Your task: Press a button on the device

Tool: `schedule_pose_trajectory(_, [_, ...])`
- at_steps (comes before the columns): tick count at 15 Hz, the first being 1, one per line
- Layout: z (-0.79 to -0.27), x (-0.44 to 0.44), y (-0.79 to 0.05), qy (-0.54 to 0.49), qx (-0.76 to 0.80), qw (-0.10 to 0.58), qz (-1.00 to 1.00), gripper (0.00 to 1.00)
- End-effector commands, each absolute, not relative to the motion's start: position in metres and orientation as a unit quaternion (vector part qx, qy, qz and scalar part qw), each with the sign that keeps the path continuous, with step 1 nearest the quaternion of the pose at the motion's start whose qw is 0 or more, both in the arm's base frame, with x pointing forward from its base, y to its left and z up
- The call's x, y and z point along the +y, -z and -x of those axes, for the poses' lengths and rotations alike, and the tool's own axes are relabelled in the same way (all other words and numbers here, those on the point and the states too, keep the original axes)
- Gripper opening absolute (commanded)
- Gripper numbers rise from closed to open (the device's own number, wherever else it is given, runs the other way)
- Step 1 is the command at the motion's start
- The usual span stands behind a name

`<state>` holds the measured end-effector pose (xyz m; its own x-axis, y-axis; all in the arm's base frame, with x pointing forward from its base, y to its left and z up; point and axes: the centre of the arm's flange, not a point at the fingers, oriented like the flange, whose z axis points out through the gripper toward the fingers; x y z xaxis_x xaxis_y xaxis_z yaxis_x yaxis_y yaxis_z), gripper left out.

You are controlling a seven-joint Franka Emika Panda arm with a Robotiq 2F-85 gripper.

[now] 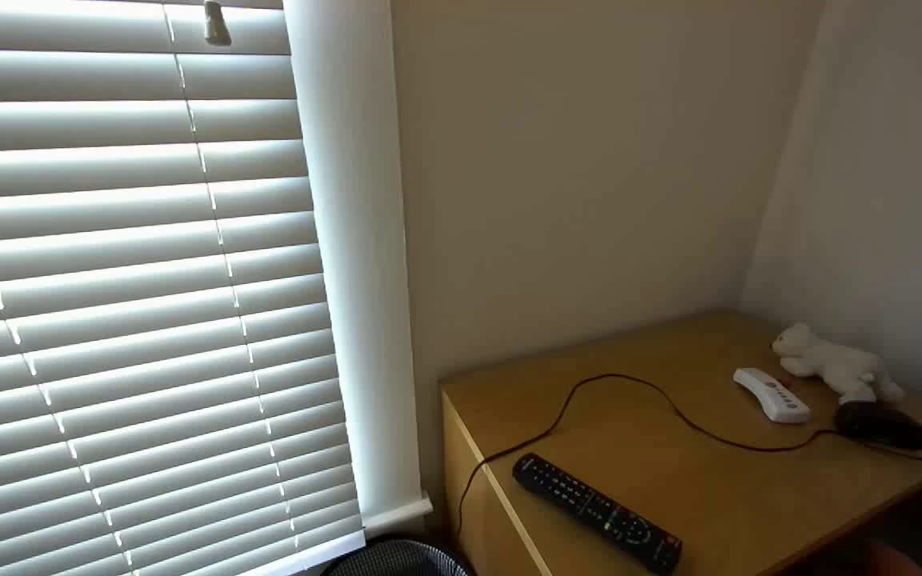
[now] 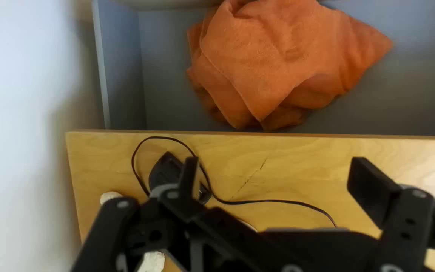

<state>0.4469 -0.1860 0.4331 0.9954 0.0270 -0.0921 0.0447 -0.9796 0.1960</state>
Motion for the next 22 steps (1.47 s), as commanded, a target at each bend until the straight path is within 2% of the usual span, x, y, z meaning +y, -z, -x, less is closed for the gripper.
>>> schedule_pose_trajectory(1, [-0.447, -0.186, -0.433, 0.045, 0.018, 0.099, -0.994, 1.0])
schedule_pose_trajectory(16, [-0.456, -0.19, -0.43, 0.037, 0.008, 0.1, -0.994, 1.0])
schedule_pose_trajectory(22, [-0.509, -0.201, -0.38, -0.022, -0.029, 0.018, -0.999, 1.0])
